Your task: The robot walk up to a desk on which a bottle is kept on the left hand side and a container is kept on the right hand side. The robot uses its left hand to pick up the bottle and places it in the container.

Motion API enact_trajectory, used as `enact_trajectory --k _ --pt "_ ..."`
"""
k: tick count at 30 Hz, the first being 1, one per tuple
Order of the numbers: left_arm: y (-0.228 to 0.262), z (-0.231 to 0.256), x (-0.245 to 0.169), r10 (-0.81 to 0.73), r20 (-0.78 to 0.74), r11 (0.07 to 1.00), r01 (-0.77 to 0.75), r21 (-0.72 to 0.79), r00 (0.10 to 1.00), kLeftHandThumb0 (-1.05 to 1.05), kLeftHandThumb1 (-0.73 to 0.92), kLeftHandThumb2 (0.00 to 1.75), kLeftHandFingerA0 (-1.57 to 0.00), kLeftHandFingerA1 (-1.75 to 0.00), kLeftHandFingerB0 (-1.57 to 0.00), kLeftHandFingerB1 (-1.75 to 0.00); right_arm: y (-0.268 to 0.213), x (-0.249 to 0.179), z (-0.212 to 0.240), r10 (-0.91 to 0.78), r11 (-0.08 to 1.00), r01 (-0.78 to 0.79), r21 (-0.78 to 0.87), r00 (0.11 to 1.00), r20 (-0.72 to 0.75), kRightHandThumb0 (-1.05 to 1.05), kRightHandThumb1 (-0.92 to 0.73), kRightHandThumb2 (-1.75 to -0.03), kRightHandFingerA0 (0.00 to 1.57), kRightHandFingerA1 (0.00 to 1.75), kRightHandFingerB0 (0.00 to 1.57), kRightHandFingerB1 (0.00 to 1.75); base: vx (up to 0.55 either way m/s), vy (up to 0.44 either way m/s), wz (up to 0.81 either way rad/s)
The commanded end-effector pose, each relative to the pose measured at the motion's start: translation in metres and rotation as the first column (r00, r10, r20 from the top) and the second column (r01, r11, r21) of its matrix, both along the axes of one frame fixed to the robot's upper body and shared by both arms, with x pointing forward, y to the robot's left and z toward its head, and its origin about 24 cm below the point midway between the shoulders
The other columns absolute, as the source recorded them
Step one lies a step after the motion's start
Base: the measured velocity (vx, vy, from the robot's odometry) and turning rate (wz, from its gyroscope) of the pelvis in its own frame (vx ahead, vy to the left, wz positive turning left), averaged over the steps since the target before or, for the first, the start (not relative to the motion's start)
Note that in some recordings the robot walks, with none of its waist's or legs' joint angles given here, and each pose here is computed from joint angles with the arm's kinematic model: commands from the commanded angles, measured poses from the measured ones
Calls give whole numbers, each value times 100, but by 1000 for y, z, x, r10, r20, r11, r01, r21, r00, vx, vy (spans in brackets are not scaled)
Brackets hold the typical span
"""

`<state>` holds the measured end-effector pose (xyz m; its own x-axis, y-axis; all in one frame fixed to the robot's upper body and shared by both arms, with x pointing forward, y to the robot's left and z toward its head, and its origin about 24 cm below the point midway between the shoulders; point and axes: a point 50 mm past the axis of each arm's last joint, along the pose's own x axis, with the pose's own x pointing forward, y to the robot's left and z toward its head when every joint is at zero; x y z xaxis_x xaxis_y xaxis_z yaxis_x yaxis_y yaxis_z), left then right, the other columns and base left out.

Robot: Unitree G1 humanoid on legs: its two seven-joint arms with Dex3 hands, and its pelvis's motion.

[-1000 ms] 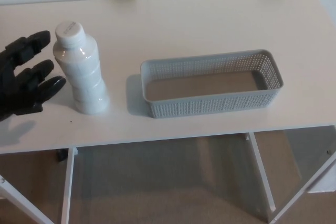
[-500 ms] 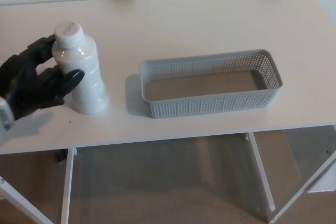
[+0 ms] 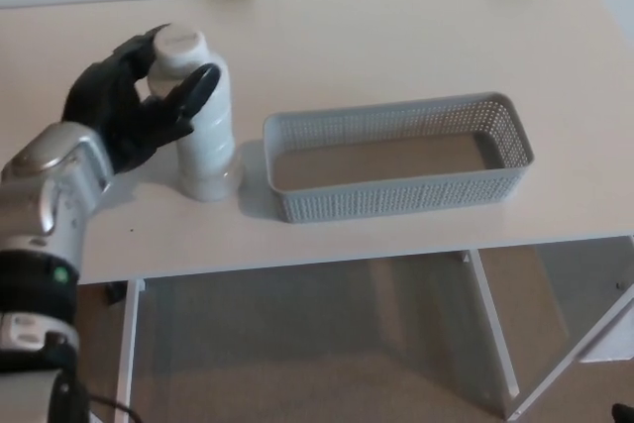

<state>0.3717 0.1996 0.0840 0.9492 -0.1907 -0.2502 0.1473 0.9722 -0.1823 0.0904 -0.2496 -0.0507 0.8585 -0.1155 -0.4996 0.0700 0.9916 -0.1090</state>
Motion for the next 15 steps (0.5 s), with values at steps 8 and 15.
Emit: enact_trajectory --k 8,15 --pt "-16 20 15 164 55 950 -173 261 985 -6 71 94 -97 -149 -77 -130 -6 21 6 -55 996 56 71 998 -21 -18 -47 -91 35 60 13 49 0 0 0" --pt "-10 31 14 145 94 946 -165 279 985 -8 73 87 -96 -155 -71 -131 -10 24 6 -62 996 63 60 998 -23 -19 -48 -91 36 60 14 49 0 0 0"
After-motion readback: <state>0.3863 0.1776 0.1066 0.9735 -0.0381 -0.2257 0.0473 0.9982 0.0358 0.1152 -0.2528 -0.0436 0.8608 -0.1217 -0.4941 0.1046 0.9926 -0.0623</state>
